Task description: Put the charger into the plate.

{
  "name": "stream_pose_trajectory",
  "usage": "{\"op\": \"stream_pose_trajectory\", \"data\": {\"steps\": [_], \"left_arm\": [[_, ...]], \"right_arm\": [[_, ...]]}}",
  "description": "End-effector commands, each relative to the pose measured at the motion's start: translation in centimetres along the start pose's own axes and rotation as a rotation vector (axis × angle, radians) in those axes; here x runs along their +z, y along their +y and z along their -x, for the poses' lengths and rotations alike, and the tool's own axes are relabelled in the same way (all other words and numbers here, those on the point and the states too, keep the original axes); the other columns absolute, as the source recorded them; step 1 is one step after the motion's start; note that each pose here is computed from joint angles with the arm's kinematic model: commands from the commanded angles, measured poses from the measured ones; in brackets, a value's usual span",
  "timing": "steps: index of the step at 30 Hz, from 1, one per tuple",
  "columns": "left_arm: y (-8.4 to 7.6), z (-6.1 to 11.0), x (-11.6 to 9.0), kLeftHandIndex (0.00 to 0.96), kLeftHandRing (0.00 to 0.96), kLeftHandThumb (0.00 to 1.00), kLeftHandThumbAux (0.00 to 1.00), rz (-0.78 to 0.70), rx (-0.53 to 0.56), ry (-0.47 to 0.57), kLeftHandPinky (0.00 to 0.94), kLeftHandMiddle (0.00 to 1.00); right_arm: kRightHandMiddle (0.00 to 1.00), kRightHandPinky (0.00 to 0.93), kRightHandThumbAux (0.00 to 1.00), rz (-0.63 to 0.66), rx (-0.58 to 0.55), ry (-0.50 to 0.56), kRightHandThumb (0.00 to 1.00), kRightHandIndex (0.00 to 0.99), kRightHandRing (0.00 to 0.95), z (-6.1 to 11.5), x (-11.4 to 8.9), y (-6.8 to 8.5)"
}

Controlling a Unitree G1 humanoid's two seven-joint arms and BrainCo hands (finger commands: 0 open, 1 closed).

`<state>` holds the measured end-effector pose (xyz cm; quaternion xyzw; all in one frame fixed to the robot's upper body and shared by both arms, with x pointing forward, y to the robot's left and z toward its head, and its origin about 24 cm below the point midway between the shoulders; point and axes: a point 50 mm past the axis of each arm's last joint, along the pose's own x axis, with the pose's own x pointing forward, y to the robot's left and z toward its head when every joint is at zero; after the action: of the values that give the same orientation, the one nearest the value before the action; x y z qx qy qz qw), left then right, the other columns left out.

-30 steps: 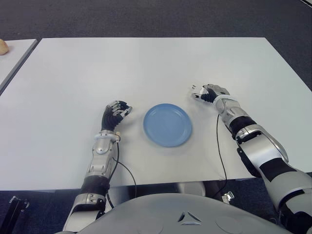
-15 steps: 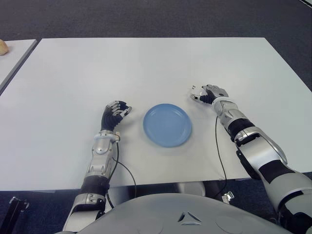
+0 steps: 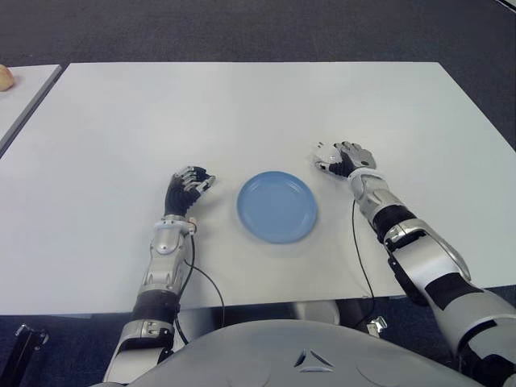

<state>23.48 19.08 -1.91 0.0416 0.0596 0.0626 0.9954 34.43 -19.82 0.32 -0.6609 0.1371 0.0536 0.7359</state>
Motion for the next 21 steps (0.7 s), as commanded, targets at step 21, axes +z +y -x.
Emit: {"op": "stream_pose_trajectory", "data": {"steps": [21], "left_arm": [[0.1,0.4,-0.4,0.426,0.46,0.703,0.722,0.001,0.015,0.033,0.46,0.454]], "right_arm": [[0.154,0.245,0.627,-0.349,-0.284,0.034,0.581,0.185,0.174,2.0,0.0,2.6]]}}
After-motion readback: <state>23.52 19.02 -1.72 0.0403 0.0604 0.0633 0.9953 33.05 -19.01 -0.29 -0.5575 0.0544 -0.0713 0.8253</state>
